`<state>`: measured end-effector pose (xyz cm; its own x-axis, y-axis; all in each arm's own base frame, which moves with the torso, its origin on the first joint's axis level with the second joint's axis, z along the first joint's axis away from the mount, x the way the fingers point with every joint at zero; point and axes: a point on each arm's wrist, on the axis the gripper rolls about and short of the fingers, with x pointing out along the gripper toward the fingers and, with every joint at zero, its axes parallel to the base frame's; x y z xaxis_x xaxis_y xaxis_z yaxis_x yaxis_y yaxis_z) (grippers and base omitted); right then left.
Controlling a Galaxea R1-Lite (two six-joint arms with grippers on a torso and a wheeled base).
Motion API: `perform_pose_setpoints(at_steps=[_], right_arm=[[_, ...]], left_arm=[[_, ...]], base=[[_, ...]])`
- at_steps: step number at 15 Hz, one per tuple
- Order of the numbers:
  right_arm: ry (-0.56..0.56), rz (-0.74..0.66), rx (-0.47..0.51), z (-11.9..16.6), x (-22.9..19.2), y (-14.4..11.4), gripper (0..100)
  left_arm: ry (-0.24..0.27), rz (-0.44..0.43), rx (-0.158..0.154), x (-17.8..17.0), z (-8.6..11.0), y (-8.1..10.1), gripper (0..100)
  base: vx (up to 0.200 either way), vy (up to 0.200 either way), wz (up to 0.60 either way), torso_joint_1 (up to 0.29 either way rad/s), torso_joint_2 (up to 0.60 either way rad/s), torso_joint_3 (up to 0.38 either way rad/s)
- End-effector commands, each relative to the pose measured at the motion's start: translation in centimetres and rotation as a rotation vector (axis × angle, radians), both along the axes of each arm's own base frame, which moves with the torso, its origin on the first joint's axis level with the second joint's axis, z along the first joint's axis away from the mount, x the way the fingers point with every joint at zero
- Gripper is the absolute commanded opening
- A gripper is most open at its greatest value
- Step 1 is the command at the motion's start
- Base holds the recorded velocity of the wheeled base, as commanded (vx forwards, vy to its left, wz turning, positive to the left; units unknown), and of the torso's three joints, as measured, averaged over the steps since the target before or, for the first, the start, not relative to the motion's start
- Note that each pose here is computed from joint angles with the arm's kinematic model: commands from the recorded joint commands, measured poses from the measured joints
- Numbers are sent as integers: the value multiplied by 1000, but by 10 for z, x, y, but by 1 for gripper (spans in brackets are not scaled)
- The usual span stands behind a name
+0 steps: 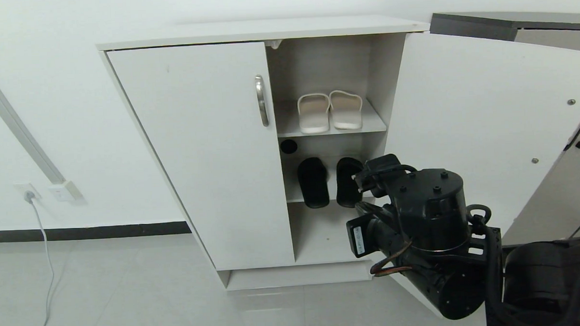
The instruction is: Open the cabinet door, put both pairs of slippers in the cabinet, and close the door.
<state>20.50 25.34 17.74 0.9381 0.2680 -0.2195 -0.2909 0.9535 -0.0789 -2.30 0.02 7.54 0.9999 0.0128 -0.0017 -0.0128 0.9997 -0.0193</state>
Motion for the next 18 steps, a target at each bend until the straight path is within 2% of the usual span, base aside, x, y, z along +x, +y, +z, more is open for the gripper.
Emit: perform_pose_setpoints(at_steps=[1,3,6,10,18], right_arm=[[1,-2,-1,-1,1,0,0],[3,-7,-5,-2,2,0,0],[4,-7,-6,-3,3,1,0],[5,-8,-8,-3,2,0,0],[5,-10,-8,-3,3,0,0]], left_arm=[[0,1,-1,0,0,0,0],[1,1,-1,0,0,0,0],[1,0,-1,0,0,0,0],[1,0,-1,0,0,0,0],[1,1,-1,0,0,0,0]], base=[[0,0,0,0,0,0],[0,0,0,0,0,0],[0,0,0,2,-186,-308],[0,0,0,35,-500,-378],[0,0,0,128,-465,-338]])
